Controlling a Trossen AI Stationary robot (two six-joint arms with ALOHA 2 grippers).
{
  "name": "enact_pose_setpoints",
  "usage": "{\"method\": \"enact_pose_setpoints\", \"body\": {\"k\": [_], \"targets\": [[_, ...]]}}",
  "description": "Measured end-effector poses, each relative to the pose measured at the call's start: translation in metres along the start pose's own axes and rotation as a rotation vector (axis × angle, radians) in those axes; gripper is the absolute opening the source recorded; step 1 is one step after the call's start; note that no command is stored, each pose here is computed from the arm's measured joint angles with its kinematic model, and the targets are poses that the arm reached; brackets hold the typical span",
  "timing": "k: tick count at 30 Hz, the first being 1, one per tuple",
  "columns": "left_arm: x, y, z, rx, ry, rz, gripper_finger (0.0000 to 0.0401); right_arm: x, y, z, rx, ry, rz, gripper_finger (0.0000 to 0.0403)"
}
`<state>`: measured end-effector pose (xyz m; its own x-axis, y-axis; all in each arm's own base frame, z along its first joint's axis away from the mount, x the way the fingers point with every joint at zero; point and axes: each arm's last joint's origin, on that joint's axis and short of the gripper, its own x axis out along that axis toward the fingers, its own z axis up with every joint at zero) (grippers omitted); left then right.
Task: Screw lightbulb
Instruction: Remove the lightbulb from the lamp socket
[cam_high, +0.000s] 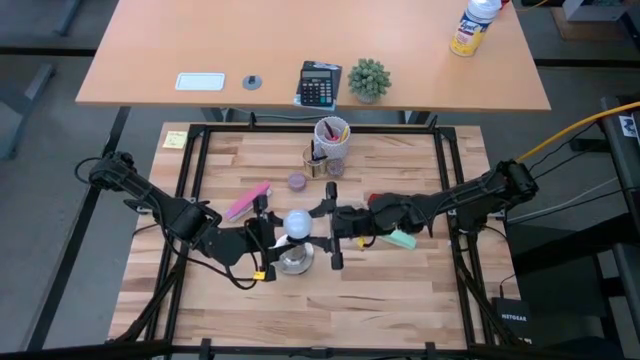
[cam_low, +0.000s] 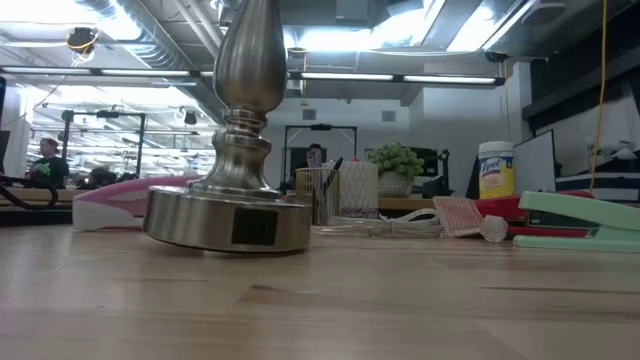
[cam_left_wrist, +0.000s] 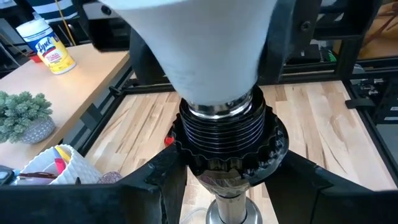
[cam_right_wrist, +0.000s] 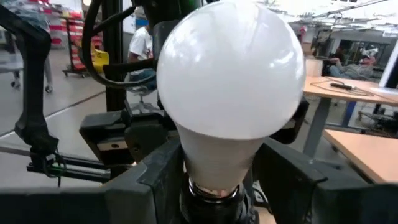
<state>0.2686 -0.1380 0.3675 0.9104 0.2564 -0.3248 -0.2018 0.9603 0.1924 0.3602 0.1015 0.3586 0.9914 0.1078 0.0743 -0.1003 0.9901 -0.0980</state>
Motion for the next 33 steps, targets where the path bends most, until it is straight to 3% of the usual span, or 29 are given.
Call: {"method": "enact_pose_setpoints", "body": {"k": [11,23,33], "targets": [[0.0,0.0,-0.001,0.003,0.005,0.002,0.017,0.008,-0.001,-0.005,0.011,-0.052,0.026,0.0194],[-0.004,-0.005,-0.001,0.046,0.002,-0.014,0.017,0.008,0.0,-0.006,0.016,-0.049,0.038,0.0159],[-0.017,-0.007,-0.002,0.206,0.003,-0.053,0.017,0.008,0.004,-0.005,0.002,-0.072,0.181,0.016]]}}
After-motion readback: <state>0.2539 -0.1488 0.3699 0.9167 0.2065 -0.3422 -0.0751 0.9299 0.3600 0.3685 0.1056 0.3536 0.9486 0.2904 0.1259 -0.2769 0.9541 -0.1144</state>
